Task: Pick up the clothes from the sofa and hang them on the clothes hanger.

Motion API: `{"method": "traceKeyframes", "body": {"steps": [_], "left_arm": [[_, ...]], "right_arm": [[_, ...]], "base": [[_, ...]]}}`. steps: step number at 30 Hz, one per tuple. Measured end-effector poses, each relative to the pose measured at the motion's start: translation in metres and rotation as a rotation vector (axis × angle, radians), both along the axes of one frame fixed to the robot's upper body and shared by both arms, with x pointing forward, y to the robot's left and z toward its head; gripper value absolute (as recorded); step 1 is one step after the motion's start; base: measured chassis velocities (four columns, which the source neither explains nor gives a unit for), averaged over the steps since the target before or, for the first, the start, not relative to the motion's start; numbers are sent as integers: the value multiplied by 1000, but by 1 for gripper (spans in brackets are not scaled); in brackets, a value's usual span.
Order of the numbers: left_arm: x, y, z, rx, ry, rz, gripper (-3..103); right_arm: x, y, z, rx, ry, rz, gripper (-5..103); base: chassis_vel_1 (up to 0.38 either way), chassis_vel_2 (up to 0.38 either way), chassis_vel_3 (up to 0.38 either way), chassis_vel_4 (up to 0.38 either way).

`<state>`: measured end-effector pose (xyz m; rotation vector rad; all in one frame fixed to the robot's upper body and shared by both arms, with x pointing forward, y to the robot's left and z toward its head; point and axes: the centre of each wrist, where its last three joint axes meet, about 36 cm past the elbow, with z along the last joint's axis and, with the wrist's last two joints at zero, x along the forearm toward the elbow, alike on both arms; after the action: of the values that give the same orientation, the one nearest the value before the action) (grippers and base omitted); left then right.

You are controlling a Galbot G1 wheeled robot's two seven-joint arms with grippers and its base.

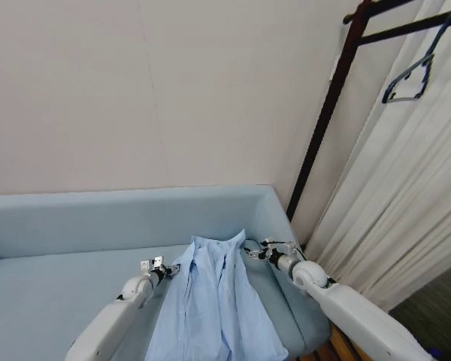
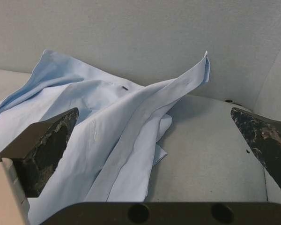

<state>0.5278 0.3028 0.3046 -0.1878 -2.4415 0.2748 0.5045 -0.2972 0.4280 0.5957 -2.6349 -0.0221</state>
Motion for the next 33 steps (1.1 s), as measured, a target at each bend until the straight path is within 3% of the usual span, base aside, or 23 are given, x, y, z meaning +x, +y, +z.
{"method": "traceKeyframes", "body": {"steps": [3,7,9,12,14,18,20,23,33], "left_arm": [[0,0,-2,9,-4,1,84],[-1,5,0,23,-11,2,62],[-2,6,0,25,-12,1,62],[-4,7,2,28,-16,-2,45],[-5,7,2,27,-17,-3,45],[-6,2,2,22,-18,-8,24],[-7,1,2,22,-18,-10,24],[-8,-3,3,20,-22,-18,7],[-8,8,26,55,-67,3,0]], "right_arm": [[0,0,0,-1,0,-1,100],[-1,0,-2,-3,4,-1,100],[-1,0,-2,-2,5,0,100],[-1,2,-3,0,5,2,100],[-1,3,-4,0,5,3,100],[-1,4,-3,0,4,7,100],[-1,3,-3,-2,4,7,100],[-1,0,-1,-8,2,3,100],[-6,-11,5,-9,-10,-9,100]], "base": [[0,0,0,0],[0,0,0,0],[0,0,0,0],[0,0,0,0],[0,0,0,0],[0,0,0,0],[0,0,0,0],[0,0,0,0],[0,0,0,0]]}}
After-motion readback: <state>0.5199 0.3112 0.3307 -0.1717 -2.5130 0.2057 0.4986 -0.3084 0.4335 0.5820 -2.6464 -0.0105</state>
